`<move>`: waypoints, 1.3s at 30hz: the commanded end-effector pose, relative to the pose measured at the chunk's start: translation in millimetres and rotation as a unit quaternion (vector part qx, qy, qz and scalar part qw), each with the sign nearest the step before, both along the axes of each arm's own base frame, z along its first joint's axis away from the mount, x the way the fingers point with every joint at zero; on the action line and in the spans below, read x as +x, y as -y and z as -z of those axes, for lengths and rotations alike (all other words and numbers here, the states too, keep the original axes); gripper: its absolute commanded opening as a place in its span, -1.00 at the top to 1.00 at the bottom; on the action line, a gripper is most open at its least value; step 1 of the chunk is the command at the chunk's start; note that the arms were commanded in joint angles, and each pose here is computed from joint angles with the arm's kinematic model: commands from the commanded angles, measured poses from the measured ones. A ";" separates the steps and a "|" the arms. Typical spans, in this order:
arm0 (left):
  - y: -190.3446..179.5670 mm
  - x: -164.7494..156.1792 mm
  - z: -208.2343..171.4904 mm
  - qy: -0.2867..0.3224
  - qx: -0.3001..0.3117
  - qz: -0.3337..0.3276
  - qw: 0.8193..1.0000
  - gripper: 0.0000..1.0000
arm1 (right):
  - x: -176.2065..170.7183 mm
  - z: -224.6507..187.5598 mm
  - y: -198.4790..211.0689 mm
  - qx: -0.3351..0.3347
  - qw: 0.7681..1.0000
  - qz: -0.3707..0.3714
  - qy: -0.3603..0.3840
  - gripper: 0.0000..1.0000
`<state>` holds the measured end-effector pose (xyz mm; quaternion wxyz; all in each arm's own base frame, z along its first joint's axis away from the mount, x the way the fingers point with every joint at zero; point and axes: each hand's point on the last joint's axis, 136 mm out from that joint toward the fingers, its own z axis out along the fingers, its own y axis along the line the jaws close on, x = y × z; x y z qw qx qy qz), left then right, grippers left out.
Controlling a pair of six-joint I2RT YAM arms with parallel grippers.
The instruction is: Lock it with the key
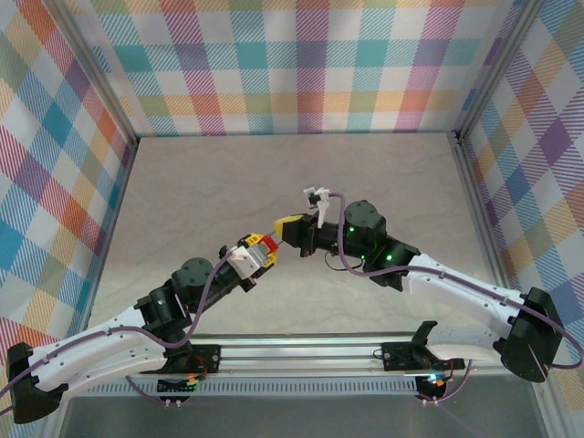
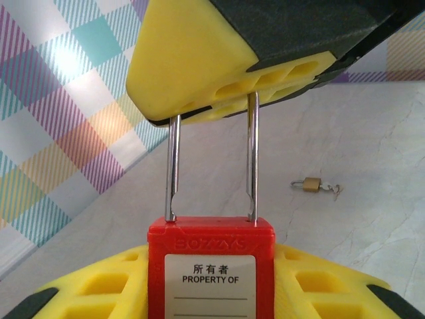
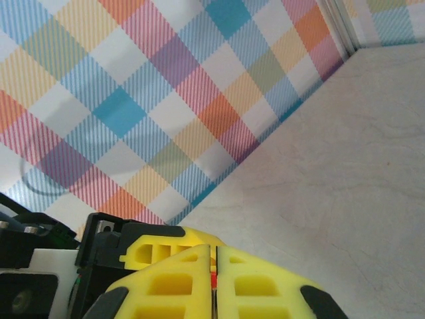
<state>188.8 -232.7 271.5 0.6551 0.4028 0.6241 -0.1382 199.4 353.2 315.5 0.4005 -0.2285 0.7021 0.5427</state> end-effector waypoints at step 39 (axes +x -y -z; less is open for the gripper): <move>-10.6 -31.6 -168.7 0.171 -0.229 0.056 0.957 1.00 | -23.8 89.5 -22.7 -0.148 0.984 -0.023 -0.101 1.00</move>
